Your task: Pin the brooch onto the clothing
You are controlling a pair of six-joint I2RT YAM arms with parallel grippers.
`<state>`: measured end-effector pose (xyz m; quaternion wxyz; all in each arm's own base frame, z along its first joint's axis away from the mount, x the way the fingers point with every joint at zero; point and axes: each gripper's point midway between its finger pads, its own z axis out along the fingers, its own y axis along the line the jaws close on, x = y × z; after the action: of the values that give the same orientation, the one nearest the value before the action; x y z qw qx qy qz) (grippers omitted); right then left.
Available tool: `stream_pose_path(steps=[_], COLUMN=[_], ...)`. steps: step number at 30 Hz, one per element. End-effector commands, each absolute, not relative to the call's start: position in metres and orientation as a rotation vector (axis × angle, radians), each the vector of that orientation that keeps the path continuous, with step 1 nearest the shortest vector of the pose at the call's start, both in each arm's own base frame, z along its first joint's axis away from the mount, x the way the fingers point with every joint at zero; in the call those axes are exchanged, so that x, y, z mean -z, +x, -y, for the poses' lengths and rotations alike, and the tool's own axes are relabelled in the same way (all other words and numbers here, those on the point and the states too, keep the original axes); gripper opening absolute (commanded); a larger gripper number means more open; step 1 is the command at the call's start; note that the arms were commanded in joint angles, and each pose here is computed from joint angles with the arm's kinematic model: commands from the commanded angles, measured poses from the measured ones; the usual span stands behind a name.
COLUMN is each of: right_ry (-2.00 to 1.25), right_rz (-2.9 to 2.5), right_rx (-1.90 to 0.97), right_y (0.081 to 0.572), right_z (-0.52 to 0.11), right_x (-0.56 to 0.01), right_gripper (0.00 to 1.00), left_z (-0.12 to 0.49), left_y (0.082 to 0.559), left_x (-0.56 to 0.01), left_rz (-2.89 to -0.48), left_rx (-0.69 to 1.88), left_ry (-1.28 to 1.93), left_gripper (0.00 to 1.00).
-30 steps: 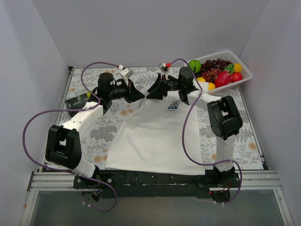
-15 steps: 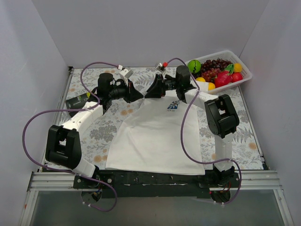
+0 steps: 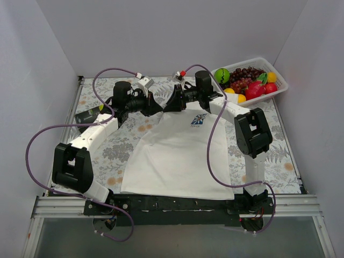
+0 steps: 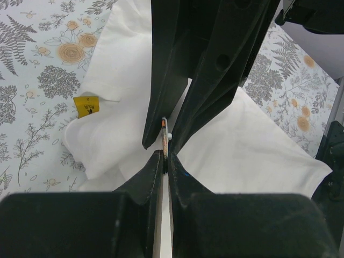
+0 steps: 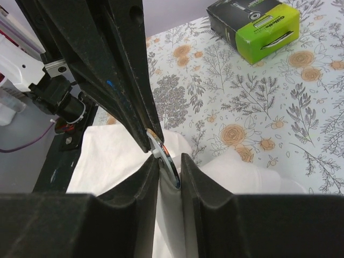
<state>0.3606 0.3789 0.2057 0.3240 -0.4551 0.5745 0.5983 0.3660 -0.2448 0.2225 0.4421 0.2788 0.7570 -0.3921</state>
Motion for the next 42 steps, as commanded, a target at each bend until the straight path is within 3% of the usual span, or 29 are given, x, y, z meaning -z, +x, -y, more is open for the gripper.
stream_pose_path(steps=[1,5,8,12,15,18,28,42], right_ry=[-1.184,-1.199,-1.209,-1.210,-1.218,-1.214,-1.219,-1.238], right_rz=[-1.530,-1.518,-1.494,-1.464,-1.426,-1.405,-1.306,-1.290], right_rx=[-1.450,-1.457,-1.434,-1.379,-1.333,-1.336,-1.455,-1.523], right_y=[0.375,0.370,0.364,0.357,0.351,0.344,0.328,0.321], right_z=[-0.387,-0.384,-0.377,-0.365,-0.355,-0.344,-0.323,-0.330], right_x=[-0.207,-0.211,-0.221,-0.236,-0.247,-0.252,-0.263,-0.266], right_gripper=[0.27,0.31,0.41,0.71,0.82,0.87,0.86,0.60], left_z=[0.269,0.269,0.267,0.265,0.263,0.262,0.263,0.266], left_y=[0.349,0.350,0.347,0.343,0.341,0.340,0.330,0.315], left_x=[-0.273,-0.271,-0.265,-0.258,-0.256,-0.258,-0.270,-0.288], left_rz=[-1.726,-1.729,-1.743,-1.757,-1.758,-1.751,-1.719,-1.668], left_rx=[1.035,1.019,1.017,1.016,1.012,1.006,1.038,1.095], left_ry=[0.816,0.816,0.810,0.804,0.801,0.798,0.808,0.839], left_gripper=[0.00,0.00,0.00,0.00,0.00,0.00,0.00,0.00])
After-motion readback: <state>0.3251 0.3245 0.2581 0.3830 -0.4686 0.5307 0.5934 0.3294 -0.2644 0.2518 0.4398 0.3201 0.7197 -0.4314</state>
